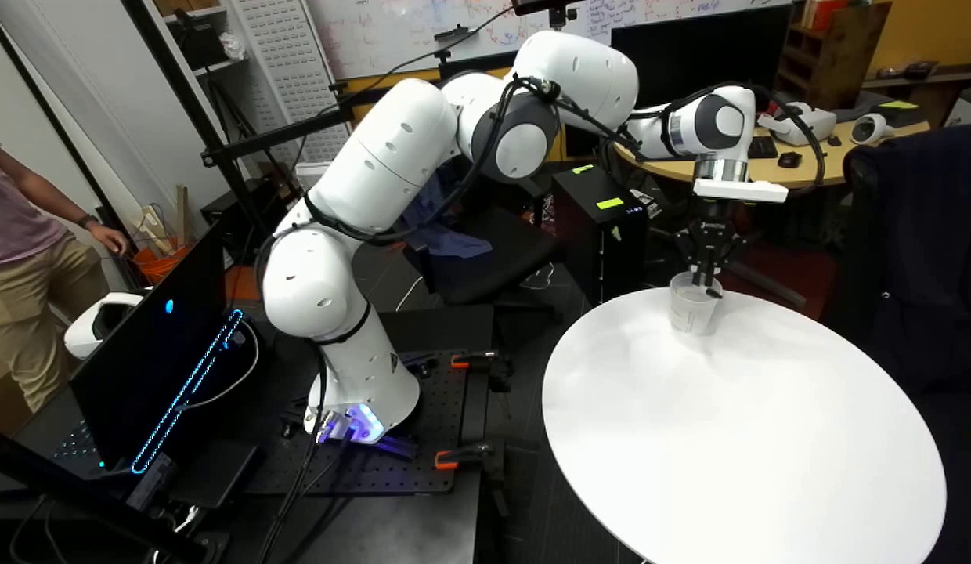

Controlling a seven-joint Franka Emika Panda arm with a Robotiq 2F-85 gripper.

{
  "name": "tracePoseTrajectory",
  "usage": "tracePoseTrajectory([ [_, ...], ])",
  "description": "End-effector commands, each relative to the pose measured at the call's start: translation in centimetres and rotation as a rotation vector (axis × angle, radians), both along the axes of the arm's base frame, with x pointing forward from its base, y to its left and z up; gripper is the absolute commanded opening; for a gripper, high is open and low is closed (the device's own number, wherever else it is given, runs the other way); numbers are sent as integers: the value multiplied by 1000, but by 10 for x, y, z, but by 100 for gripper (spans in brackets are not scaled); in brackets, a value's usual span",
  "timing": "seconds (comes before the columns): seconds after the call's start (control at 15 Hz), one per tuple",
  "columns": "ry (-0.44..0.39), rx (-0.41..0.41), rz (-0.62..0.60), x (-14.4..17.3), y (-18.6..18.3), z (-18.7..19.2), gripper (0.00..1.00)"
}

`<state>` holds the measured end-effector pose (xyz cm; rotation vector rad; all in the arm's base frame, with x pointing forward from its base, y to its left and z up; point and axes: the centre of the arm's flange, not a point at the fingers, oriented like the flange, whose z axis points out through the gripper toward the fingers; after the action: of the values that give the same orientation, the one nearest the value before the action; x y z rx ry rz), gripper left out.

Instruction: Put the marker in the clear cup

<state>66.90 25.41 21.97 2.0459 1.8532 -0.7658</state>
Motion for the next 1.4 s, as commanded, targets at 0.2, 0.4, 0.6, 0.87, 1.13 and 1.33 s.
tracePoseTrajectory([
  [0.2,25,-26,35,17,9,3,75],
  [0.4,12,-22,31,19,9,7,96],
  [0.6,-12,-20,9,19,5,17,100],
  [0.87,-59,-23,-58,17,-14,37,100],
  [1.13,-139,2,-138,14,-43,59,100],
  [1.33,-224,45,-219,14,-69,78,100],
])
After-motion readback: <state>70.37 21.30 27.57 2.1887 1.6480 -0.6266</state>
